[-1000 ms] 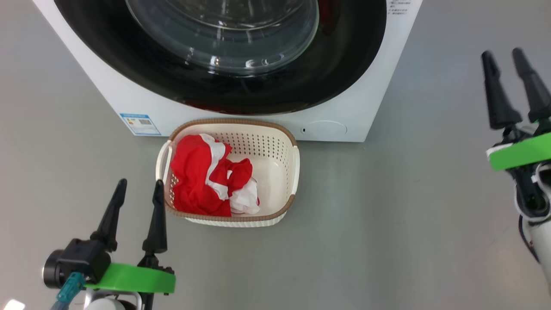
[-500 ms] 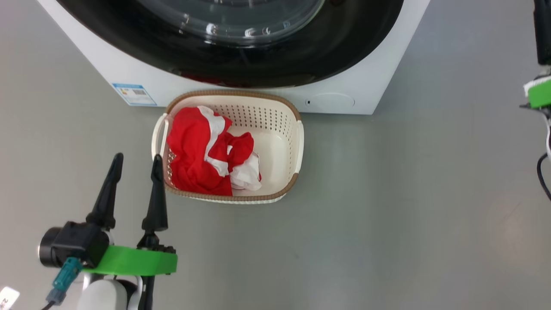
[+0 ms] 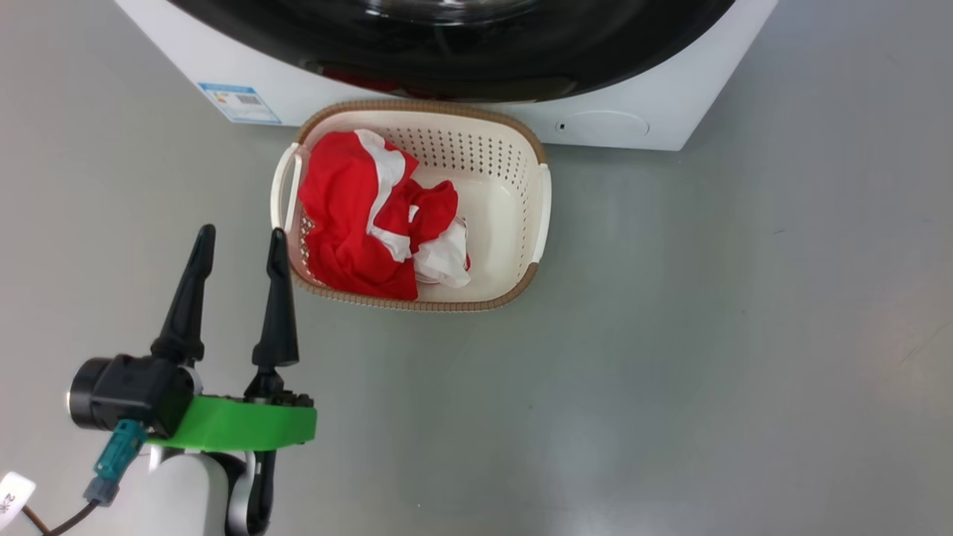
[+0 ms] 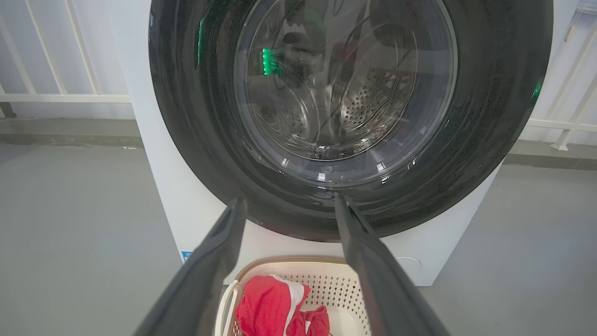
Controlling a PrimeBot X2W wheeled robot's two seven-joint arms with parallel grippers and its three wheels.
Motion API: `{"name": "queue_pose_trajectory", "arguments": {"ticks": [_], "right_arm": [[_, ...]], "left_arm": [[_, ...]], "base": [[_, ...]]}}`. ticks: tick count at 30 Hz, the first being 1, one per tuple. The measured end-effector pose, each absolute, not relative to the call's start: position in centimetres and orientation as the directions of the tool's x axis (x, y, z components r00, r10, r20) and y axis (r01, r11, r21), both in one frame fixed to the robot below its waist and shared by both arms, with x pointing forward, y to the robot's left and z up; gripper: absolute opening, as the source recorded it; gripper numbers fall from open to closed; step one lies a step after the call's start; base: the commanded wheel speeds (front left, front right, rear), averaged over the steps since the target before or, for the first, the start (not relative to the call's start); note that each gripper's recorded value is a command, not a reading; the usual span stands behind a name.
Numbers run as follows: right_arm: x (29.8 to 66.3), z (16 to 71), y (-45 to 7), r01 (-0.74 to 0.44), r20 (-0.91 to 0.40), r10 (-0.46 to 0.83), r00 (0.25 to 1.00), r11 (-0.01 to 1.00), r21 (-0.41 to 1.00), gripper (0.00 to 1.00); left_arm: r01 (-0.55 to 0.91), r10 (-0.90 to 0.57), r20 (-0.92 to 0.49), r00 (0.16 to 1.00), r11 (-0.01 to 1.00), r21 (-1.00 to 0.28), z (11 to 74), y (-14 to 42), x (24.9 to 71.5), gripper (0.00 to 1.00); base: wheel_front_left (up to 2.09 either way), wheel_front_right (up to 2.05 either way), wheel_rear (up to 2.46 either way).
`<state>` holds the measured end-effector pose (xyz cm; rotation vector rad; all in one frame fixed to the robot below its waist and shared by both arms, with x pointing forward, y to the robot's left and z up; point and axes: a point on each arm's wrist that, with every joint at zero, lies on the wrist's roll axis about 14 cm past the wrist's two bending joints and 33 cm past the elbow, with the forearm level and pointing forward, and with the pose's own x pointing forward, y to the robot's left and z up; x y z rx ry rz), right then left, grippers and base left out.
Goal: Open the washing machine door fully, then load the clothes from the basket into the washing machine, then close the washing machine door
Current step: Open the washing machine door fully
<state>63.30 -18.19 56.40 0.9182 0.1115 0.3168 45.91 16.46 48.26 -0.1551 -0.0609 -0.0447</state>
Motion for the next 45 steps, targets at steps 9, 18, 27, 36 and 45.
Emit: {"name": "queue_pose_trajectory", "arguments": {"ticks": [9, 18, 27, 36, 45], "right_arm": [[65.0, 55.1, -15.7, -0.224, -0.019, 0.436, 0.9, 0.499, 0.837, 0.0], [66.3, 54.8, -12.8, -0.254, -0.015, 0.512, 0.859, 0.451, 0.856, 0.0], [68.1, 55.1, -10.4, -0.29, 0.003, 0.567, 0.824, 0.418, 0.861, 0.0], [68.9, 54.6, -8.6, -0.29, -0.006, 0.599, 0.801, 0.396, 0.871, 0.0], [67.2, 54.6, -8.3, -0.27, -0.052, 0.644, 0.763, 0.39, 0.881, 0.0]], "left_arm": [[0.032, -0.025, 0.049, 0.998, 0.988, -0.153, 47.5, 16.9, 46.4, 1.0], [0.018, -0.013, 0.03, 0.999, 0.986, -0.163, 46.8, 17.0, 46.6, 1.0], [-0.022, 0.023, 0.001, 1.0, 0.985, -0.172, 45.9, 18.1, 46.3, 1.0], [-0.056, 0.056, -0.008, 0.998, 0.983, -0.174, 45.8, 19.0, 45.9, 1.0], [-0.055, 0.06, 0.022, 0.998, 0.982, -0.178, 47.1, 19.1, 45.8, 1.0]], "base": [[0.0, 0.0, 0.0], [0.0, 0.0, 0.0], [0.0, 0.0, 0.0], [0.0, 0.0, 0.0], [0.0, 0.0, 0.0]]}}
